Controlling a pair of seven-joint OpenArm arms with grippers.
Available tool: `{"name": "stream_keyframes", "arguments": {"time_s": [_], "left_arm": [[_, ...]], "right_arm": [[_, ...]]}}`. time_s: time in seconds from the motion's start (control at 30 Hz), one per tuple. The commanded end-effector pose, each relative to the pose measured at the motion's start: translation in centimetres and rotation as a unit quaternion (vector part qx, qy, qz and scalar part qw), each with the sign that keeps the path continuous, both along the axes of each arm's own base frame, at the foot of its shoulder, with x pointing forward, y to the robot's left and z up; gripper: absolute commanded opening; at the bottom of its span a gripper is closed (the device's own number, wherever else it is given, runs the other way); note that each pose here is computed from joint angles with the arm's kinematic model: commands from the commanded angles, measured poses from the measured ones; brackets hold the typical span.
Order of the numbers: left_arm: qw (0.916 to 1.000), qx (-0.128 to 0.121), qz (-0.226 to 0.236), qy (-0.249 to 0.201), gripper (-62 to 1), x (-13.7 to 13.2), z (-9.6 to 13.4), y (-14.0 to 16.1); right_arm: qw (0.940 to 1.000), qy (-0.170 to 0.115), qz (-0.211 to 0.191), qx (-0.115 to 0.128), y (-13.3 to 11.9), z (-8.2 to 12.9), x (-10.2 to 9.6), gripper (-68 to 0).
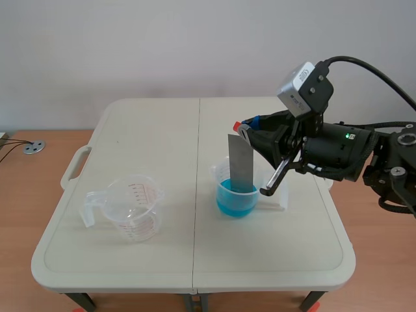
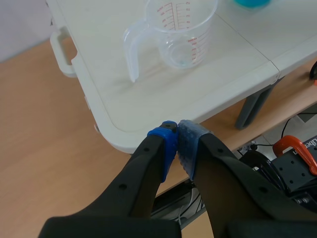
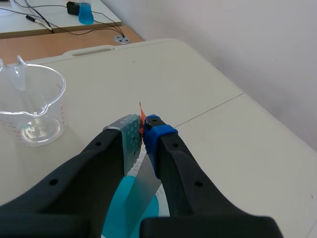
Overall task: Hold the metal plate by the orange handle, dip it into the blue solution, take it out and point at it, then put the plate back in the beaker on the left.
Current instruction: 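Hold the plate still in the solution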
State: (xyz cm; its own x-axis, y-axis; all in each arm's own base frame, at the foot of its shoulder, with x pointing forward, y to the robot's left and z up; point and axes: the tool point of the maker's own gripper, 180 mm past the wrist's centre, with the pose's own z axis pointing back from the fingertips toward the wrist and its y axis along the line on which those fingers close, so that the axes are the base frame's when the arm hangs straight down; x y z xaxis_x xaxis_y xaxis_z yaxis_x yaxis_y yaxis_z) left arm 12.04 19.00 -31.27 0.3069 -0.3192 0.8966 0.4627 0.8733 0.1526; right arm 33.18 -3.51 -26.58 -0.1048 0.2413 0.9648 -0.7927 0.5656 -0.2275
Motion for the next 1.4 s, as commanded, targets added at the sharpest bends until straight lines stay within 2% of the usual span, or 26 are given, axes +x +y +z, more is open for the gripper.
{"name": "stream_keyframes", "arguments": {"time_s": [0.0, 1.37], "left_arm": [[0.9998, -0.005, 0.001, -0.019, -57.3, 0.65, 0.91, -0.17], [0.9998, -0.005, 0.001, -0.018, -57.3, 0.64, 0.91, -0.17]], "right_arm": [[0.9998, -0.017, 0.003, 0.010, 0.05, 1.34, 0.61, -66.3], [0.9996, -0.022, 0.005, 0.016, 0.10, 1.62, 0.57, -66.3]]}}
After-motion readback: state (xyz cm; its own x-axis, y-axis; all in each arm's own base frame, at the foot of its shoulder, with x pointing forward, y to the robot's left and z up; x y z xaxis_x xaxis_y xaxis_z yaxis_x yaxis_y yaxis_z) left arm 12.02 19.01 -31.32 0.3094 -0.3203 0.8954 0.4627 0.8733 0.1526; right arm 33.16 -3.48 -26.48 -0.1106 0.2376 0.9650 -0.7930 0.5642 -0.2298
